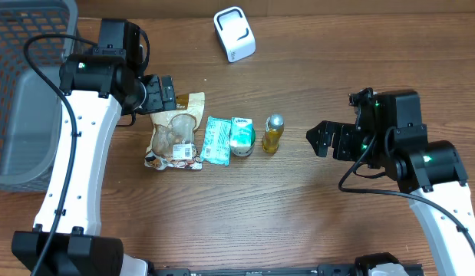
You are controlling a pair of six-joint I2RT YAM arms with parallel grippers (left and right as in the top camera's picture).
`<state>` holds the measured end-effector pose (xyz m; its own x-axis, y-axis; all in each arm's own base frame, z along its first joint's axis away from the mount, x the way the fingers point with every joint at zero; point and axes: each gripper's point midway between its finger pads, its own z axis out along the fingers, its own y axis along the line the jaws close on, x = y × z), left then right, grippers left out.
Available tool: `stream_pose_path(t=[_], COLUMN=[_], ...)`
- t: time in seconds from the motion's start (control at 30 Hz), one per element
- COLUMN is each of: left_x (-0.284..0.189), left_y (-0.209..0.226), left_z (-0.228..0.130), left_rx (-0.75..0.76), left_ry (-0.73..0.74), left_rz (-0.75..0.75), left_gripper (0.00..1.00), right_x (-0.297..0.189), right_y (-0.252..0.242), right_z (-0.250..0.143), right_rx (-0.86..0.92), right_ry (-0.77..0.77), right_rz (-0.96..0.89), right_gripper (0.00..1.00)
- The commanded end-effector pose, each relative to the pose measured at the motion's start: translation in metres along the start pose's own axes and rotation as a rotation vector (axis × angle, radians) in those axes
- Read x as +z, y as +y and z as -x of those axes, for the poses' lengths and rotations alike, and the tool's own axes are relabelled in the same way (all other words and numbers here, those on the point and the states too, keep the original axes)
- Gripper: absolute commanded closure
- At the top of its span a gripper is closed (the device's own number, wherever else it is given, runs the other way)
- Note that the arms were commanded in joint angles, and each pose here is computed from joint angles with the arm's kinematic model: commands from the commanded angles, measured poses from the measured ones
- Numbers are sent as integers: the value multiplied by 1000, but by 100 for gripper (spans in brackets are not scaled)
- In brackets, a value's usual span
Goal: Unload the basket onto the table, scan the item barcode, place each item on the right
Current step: 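Raise the right gripper and move it toward the items, then lower the right gripper onto the Kleenex pack and grasp it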
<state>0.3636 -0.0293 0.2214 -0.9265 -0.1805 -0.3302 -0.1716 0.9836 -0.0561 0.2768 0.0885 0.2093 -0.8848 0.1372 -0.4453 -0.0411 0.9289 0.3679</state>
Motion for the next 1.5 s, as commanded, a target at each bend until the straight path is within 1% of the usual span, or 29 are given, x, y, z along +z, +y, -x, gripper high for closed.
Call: stream_pose_path(t=[0.0,0.67,0.8,1.07,1.23,1.3,1.43,1.47], left_x=[4,4,4,4,4,4,4,4], left_y=[-1,-1,-1,-1,-1,-1,-1,-1], left_z=[-1,-1,-1,-1,-1,-1,-1,-1], left_rx=[9,9,9,9,9,9,9,9], left_ry=[9,9,9,9,9,9,9,9], left_rz=[-3,-3,-3,-3,-3,-3,-3,-3], left_gripper=[1,1,0,0,1,0,0,1], right_x=[-7,-7,-7,-7,-8,-8,-7,-7], right_y=[4,4,6,7,21,21,21,21], right_z=[9,9,17,17,12,12,11,11], right_rx=[-1,-1,-10,-10,-11,-3,91,105], right_ry=[-32,-32,-65,-65,-35,-34,-27,-25], right_rz=[9,9,18,22,101,103,104,104], right_gripper=[0,0,0,0,1,12,30,37])
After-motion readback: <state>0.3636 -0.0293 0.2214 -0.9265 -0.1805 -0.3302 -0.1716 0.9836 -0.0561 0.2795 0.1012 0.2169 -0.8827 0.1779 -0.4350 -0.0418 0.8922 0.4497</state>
